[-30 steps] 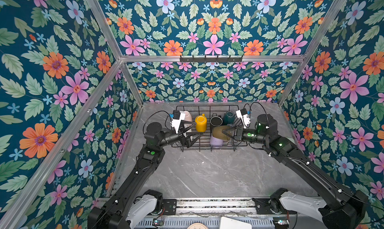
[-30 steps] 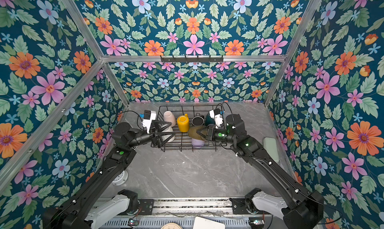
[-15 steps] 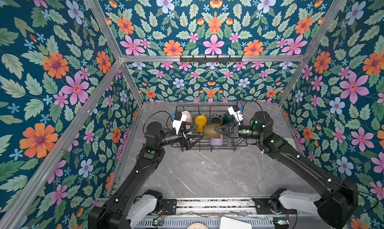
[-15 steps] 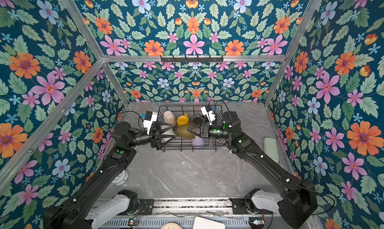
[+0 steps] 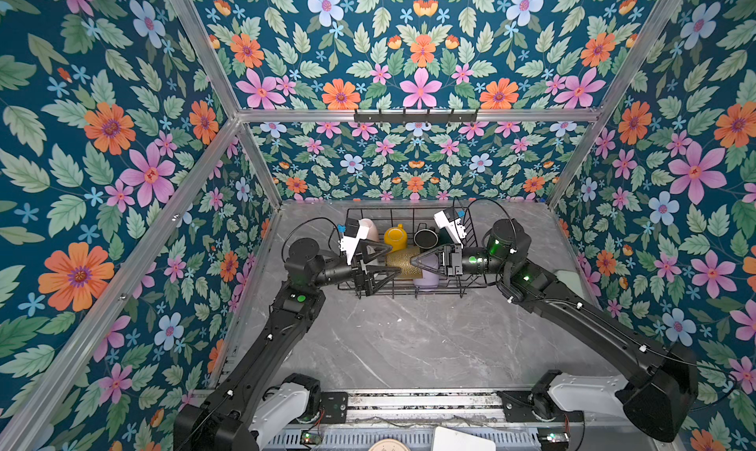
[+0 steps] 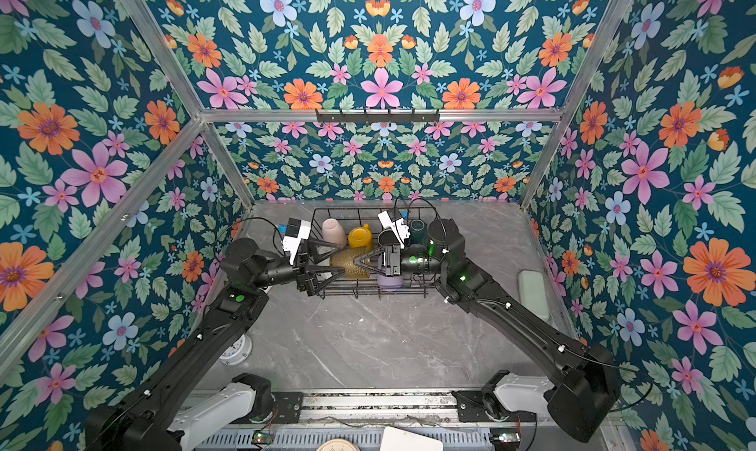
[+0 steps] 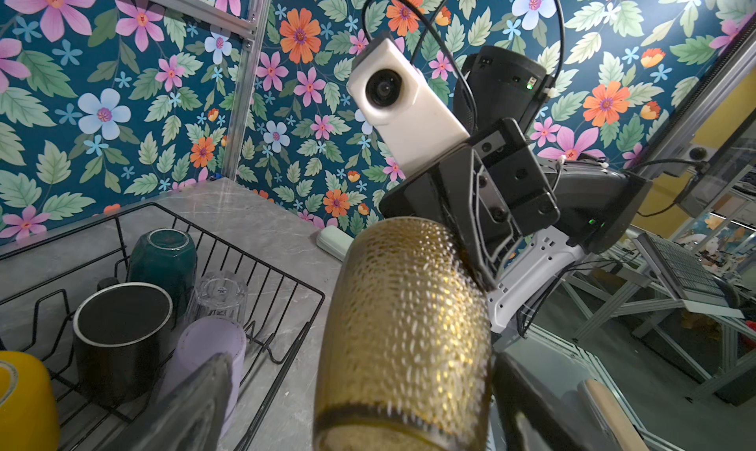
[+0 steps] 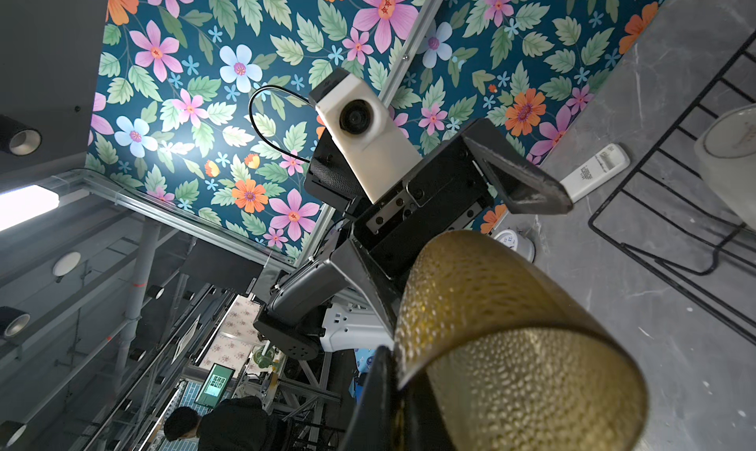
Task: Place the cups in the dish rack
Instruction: 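Close the left gripper on the olive glass held by the right gripper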
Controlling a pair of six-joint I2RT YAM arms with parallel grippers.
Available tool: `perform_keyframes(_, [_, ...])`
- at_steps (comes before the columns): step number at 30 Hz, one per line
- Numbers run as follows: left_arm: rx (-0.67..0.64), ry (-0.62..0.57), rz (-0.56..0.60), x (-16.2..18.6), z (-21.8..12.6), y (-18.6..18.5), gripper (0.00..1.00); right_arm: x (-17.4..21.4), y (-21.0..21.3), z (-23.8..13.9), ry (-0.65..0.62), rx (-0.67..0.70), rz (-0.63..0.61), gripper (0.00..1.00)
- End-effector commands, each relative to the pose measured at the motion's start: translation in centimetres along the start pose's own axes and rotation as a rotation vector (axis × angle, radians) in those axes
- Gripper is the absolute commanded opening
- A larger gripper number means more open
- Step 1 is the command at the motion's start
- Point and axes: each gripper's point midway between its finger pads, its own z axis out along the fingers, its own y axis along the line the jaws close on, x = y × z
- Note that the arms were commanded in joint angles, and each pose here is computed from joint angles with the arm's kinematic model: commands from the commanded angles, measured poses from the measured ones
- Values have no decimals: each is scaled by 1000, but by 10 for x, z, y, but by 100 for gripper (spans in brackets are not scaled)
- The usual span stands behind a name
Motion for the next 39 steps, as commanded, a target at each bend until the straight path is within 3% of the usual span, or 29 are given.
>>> perform_keyframes(1, [30, 8, 22, -1, 0, -6, 100, -5, 15, 3, -3, -62, -29, 0])
perform_keyframes(26, [94, 15, 37, -2, 0, -20, 86, -9, 7, 19, 17, -132, 53, 0])
perform_keyframes(39, [96, 12, 35, -1, 0, -21, 48, -14, 6, 21, 7, -132, 64, 0])
